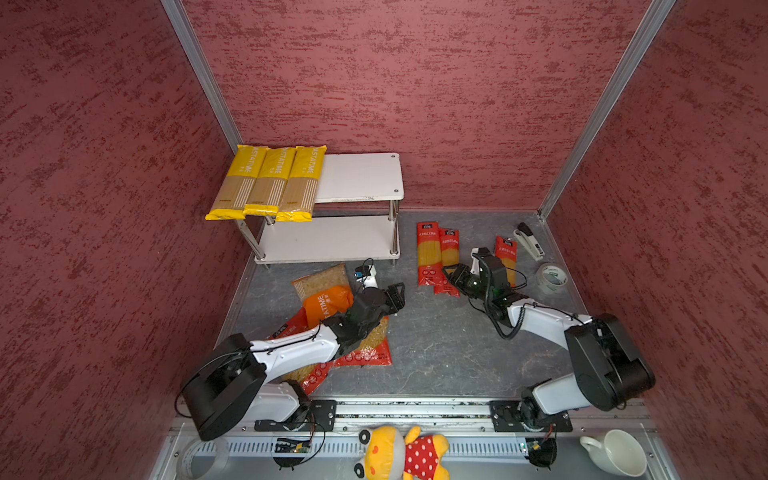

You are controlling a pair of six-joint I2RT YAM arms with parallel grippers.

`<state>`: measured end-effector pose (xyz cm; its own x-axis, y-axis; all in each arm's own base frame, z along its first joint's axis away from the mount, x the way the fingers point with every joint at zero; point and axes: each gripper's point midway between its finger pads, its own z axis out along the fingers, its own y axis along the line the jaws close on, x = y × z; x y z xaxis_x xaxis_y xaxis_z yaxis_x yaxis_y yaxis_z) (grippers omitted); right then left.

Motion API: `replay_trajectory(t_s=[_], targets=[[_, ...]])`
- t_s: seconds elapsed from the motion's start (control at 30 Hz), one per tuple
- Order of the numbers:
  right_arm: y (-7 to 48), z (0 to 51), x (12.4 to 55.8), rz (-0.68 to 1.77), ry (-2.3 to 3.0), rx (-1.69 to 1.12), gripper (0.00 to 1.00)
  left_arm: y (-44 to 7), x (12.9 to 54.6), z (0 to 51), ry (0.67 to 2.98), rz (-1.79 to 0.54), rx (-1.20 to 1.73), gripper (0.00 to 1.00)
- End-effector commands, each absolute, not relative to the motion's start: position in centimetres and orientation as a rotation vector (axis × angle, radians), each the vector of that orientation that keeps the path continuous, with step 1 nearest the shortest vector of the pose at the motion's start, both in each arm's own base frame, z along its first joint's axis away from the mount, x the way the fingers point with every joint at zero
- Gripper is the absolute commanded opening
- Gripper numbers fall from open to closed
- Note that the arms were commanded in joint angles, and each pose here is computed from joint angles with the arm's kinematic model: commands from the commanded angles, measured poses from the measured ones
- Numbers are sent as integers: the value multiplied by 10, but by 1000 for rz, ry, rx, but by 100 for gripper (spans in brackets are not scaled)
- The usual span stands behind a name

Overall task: Place and organize the pasta boxes and bags onto the shelf
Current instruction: 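Withdraw the left gripper while the right gripper reaches toward red spaghetti packs, then grasp a red spaghetti pack with the right gripper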

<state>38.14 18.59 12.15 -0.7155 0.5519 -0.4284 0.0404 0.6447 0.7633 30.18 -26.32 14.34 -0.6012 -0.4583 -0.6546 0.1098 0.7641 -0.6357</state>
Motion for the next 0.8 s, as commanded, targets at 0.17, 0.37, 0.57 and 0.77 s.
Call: replay_trajectory(t_s=[0.17,0.37,0.57,0.77], targets=[[196,110,410,846,2340,229,42,-290,296,127,2126,-820,-162,73],[192,87,436,767,2411,237,44,-273,292,125,2128,-768,-188,73],[194,66,441,764,2464,243,48,-262,292,122,2123,-734,-214,74],[196,42,440,770,2508,263,47,-268,292,120,2135,-753,-204,74]])
